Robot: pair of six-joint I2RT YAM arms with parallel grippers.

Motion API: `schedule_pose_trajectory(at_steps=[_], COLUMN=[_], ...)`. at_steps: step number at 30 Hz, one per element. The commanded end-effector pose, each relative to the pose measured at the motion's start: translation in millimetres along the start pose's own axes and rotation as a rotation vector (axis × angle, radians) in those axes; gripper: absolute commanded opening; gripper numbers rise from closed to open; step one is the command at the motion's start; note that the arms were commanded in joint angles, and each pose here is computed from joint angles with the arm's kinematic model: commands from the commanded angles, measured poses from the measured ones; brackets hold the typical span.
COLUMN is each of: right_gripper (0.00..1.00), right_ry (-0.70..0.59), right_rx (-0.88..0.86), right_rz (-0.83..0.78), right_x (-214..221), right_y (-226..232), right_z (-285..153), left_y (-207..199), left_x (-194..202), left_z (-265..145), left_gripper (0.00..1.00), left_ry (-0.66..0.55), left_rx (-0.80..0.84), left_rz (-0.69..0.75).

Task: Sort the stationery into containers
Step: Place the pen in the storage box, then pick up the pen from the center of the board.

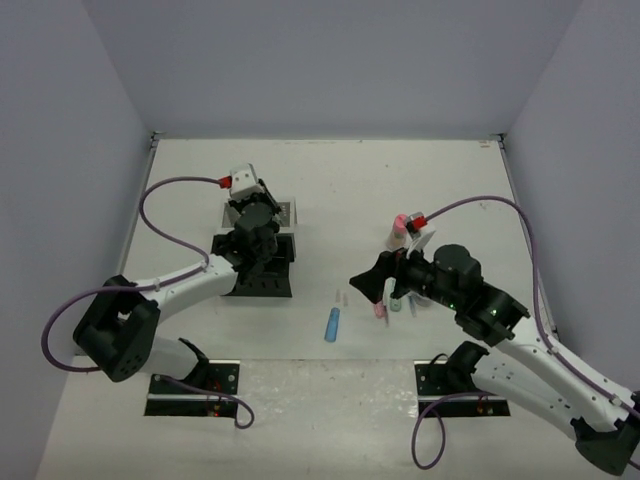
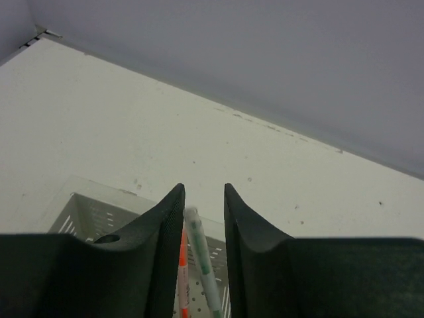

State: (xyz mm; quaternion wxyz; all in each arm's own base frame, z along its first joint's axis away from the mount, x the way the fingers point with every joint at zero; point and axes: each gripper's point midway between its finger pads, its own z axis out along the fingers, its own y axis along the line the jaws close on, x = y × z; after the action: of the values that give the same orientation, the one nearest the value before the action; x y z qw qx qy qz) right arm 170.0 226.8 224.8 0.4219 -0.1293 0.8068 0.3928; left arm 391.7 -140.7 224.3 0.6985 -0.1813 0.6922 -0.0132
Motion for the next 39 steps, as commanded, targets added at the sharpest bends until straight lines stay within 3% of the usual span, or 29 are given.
schedule_pose_trajectory(at_steps=[1,3,4,6,10,14,19,23,31,39], right_gripper=[0.99,0.98,0.97,0.91,0.76,0.64,0.45,0.33,0.25,0.25], right_ry=[0.078,0.169,0.140,0.243,0.315,0.301,0.265,0.312,0.386,0.419], right_rx=[0.198,0.380,0.410,0.583,0.656,0.746,0.772,0.828,0.907,0.933], right_rz=[0.081,0.091,0.093,0.093,0.088,0.097,0.098,0.086,0.094,0.079], right_x=[13,29,20,43,64,68,65,70,86,97], right_y=[-33,-63,-65,-94,-104,-117,-124,-141,-162,-170], right_z=[25,28,28,33,46,40,30,36,47,49], left_y=[2,-1,-4,-5,-17,-24,-15,4,19,22], left_x=[11,6,2,-5,-37,-55,-51,-36,-19,1], left_z=[-2,-5,-7,-17,-45,-78,-107,-123,-140,-145], left_gripper=[0.93,1.00,1.00,1.00,1.00,1.00,1.00,1.00,1.00,1.00], left_ry=[0.060,0.093,0.108,0.162,0.248,0.331,0.441,0.497,0.548,0.590], left_rx=[-0.013,-0.009,0.000,0.008,0.126,0.276,0.346,0.362,0.402,0.430], left_rz=[-0.045,-0.057,-0.070,-0.093,-0.156,-0.150,-0.051,0.012,0.085,0.124])
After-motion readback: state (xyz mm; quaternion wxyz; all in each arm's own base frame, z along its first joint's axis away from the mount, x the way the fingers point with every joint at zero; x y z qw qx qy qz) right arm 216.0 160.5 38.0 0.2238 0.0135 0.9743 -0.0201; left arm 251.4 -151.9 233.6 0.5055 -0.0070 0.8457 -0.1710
